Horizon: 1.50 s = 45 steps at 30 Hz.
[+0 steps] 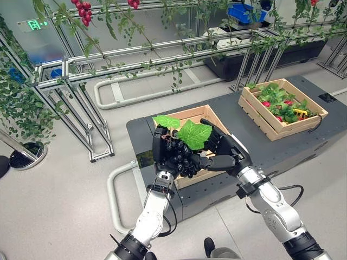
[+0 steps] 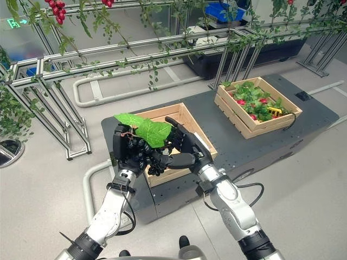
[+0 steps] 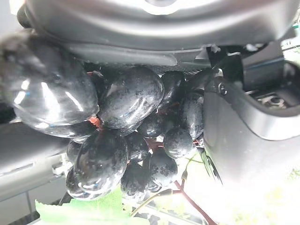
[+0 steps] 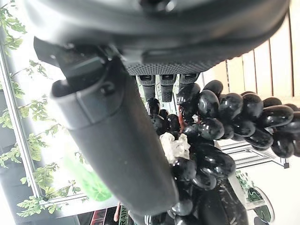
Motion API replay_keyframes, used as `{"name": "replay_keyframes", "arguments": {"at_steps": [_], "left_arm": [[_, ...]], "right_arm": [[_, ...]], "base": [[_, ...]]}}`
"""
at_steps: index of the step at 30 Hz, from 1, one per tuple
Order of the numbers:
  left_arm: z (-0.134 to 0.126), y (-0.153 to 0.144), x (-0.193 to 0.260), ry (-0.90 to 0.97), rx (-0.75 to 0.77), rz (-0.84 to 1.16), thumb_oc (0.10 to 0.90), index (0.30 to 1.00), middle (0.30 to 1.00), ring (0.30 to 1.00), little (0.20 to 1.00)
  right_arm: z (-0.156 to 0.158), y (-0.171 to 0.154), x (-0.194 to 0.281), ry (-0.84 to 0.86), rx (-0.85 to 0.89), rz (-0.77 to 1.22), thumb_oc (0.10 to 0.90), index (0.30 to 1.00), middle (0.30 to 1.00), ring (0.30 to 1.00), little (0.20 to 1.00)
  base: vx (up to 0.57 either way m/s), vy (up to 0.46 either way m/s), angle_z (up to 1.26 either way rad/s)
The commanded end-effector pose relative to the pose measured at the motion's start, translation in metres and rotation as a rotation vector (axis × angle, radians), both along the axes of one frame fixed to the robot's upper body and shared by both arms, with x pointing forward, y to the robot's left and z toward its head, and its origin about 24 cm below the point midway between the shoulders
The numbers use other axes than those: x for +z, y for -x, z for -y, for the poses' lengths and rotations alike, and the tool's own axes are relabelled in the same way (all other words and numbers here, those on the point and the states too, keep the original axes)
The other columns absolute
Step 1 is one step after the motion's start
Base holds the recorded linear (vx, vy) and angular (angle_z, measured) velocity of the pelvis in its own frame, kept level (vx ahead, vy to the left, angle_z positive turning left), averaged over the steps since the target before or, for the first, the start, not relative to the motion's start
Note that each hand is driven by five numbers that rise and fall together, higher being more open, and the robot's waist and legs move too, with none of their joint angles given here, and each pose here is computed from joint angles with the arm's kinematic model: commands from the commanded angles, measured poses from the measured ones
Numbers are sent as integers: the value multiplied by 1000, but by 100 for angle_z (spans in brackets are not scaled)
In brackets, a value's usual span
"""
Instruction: Pick up the fruits from the basket on one side to the basket on the other side
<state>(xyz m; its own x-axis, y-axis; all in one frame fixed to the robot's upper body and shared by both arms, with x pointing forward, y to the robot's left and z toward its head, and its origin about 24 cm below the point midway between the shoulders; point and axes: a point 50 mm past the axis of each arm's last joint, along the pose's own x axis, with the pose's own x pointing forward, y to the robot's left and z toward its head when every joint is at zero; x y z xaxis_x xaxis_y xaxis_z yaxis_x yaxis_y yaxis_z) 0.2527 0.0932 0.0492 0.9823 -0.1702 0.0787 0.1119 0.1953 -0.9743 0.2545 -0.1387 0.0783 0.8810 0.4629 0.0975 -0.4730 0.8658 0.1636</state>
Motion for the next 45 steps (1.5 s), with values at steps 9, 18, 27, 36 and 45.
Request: {"name": "replay_keyframes", "arguments": {"at_steps": [9,18,27,36,45], "left_arm": [[41,-3,91,117,-156,493,400,300,300,300,300],[35,-5,94,111,-124,499,400,300,300,300,300],[29,-6,92,134,-102,487,400,300,300,300,300],[23,-8,94,152,-51,478,400,300,300,300,300],[7,-9,95,172,19,483,400,300,300,300,300]], "right_arm": [[-20,-11,18,-10,4,113,400,300,300,300,300],[-19,-11,29,-52,11,150,800,900,900,900,900],[-11,-10,37,-72,-22,198,800,900,900,900,900],[-3,-7,44,-76,-51,244,800,900,900,900,900],[17,-2,56,-165,-70,287,800,900,900,900,900]], "base": [[0,0,0],[0,0,0],[0,0,0],[0,0,0],[0,0,0]]}}
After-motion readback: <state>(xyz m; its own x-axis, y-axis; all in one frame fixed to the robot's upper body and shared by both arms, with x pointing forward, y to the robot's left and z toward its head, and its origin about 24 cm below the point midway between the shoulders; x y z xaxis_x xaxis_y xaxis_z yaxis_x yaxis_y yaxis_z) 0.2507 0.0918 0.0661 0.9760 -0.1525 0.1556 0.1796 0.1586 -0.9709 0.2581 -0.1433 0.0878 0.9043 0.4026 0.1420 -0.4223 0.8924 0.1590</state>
